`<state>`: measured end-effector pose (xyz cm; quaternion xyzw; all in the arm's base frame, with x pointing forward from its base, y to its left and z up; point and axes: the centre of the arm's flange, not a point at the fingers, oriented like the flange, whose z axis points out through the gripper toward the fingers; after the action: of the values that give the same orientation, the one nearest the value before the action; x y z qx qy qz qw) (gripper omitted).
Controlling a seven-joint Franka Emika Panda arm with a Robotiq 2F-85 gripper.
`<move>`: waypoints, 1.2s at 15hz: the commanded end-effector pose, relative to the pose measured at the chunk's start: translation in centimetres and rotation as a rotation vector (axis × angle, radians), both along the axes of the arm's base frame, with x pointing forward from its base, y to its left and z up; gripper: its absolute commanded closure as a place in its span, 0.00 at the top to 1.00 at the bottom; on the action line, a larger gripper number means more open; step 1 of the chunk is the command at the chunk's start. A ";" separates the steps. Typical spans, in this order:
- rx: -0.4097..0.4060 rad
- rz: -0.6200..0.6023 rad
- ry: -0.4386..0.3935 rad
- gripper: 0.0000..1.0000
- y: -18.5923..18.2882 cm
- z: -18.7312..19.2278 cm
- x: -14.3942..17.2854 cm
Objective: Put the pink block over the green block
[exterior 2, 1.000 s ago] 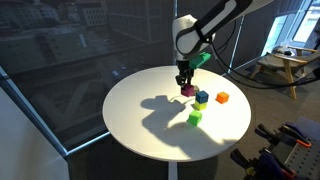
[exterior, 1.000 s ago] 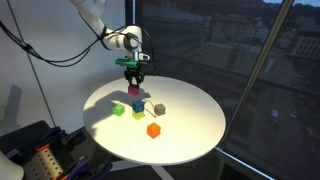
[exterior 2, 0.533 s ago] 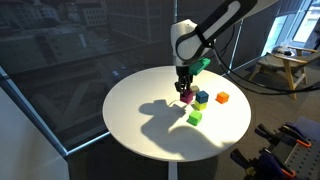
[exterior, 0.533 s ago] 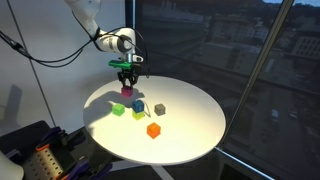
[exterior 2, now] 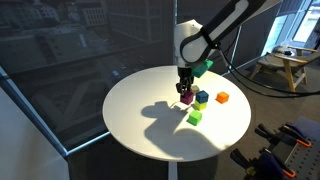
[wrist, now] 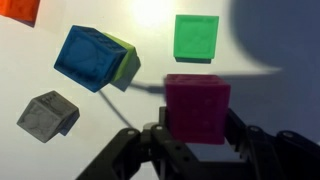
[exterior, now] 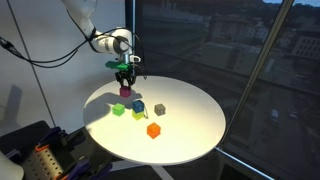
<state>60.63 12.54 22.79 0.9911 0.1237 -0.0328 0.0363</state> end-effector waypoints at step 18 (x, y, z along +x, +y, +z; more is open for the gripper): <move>0.000 0.012 -0.016 0.30 0.4 0.8 -1.0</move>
<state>60.06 12.52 22.92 0.9910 0.1247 -0.0325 0.0361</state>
